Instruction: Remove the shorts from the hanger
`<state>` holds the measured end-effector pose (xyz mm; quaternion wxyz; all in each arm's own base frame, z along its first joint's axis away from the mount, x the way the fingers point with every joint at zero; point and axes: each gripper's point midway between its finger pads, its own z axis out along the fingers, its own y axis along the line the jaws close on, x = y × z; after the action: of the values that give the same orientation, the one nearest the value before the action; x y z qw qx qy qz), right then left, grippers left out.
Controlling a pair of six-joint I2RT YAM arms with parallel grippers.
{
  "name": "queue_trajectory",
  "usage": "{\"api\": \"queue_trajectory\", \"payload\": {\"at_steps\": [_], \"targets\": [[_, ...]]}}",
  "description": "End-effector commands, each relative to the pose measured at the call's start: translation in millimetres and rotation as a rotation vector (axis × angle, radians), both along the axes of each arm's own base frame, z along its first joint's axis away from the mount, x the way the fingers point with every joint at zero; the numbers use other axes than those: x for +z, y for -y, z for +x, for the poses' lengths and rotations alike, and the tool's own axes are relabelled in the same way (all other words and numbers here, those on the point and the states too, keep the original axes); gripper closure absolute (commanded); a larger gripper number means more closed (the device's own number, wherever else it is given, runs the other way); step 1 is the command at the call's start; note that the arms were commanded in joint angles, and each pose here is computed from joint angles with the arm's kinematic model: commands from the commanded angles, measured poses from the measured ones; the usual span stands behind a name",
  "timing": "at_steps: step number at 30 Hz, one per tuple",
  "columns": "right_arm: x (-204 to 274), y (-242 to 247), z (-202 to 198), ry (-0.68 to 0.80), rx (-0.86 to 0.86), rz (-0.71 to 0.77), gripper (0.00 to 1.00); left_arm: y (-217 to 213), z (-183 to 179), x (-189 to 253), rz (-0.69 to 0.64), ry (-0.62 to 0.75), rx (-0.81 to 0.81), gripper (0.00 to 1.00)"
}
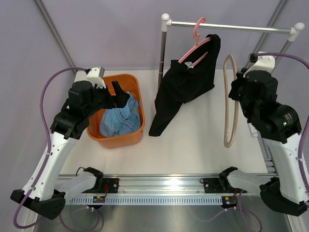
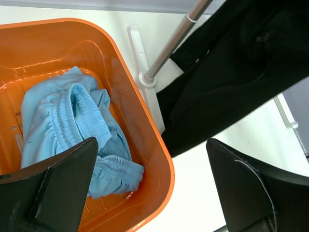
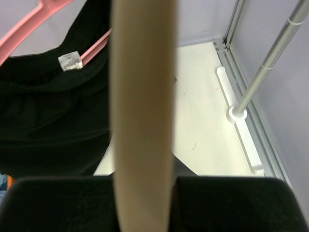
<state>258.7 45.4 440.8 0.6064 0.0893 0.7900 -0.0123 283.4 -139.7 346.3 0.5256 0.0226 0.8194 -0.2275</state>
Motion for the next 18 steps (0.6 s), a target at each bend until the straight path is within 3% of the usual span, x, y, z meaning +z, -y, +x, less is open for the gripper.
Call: {"api": "queue_trajectory", "payload": {"at_steps": [1,7,18], "targets": [[19.5,-9.4,28.2,0.068,0.126,0.083,1.0,9.2,-12.0,6.9,-0.011,0.051,-0.091,0.01],[23.9,8.4,78.7,0.08,0.222,0.201,1.0,8.4,-19.1,-7.9,0.022,0.042,-0.123,0.01],[25.1,51.9,140.1,0.082,0.167,0.187,1.0,7.6,-29.4,-31.9,0.028,0.049,-0.148,0.01]]}}
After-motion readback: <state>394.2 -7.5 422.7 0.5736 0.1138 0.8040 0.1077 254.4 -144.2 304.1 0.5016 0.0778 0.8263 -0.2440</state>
